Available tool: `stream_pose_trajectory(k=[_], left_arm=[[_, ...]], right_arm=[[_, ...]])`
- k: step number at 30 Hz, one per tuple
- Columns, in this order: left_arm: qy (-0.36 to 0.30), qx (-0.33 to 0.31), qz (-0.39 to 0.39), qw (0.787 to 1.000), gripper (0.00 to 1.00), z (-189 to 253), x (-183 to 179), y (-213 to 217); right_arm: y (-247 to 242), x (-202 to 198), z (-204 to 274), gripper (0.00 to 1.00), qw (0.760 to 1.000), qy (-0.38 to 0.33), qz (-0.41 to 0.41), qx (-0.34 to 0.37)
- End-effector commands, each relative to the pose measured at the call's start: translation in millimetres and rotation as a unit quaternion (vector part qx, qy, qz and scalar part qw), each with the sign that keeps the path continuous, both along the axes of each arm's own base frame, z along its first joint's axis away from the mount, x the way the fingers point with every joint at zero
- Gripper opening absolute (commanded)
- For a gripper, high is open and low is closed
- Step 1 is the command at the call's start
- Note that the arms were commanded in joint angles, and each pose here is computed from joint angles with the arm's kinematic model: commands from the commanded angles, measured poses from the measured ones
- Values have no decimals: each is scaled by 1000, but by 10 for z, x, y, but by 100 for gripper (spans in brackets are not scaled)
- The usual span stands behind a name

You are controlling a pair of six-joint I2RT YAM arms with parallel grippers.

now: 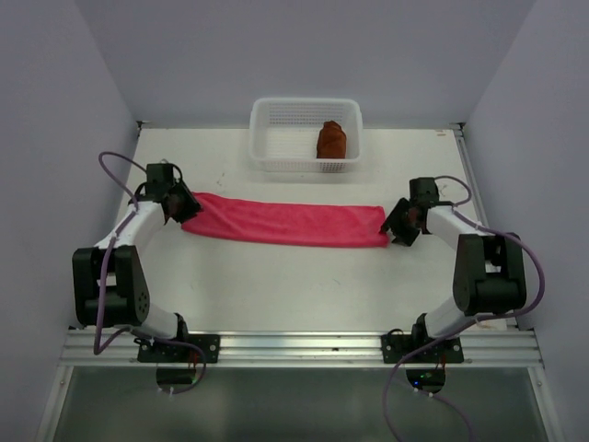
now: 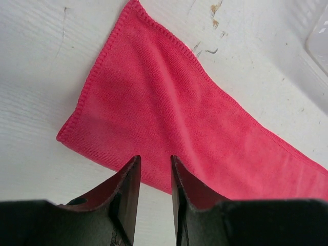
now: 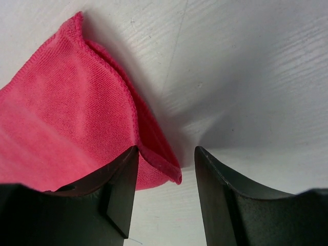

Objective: Roll the towels
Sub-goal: Fold the towel

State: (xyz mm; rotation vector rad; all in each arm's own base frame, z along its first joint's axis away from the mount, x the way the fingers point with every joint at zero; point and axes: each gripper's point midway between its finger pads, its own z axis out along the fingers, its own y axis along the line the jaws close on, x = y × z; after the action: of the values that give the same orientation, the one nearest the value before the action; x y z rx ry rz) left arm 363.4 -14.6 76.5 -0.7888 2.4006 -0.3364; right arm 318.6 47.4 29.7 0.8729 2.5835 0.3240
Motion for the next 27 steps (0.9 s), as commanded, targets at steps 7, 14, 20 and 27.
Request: stream_pose_trajectory(k=[7,14,20,27], left_arm=[[-52,43,-6,998,34,285,54,121],[-58,34,-17,998,34,315,72,71],[-59,28,-23,998,34,326,64,39],[-65,27,-27,997,35,362,66,26]], right_arm=[[-110,233,33,50,997,-15,54,-53],[38,263,-46,49,992,1,98,-83],[0,207,-194,44,989,31,97,-105],[-139,116,-324,29,982,71,99,-142]])
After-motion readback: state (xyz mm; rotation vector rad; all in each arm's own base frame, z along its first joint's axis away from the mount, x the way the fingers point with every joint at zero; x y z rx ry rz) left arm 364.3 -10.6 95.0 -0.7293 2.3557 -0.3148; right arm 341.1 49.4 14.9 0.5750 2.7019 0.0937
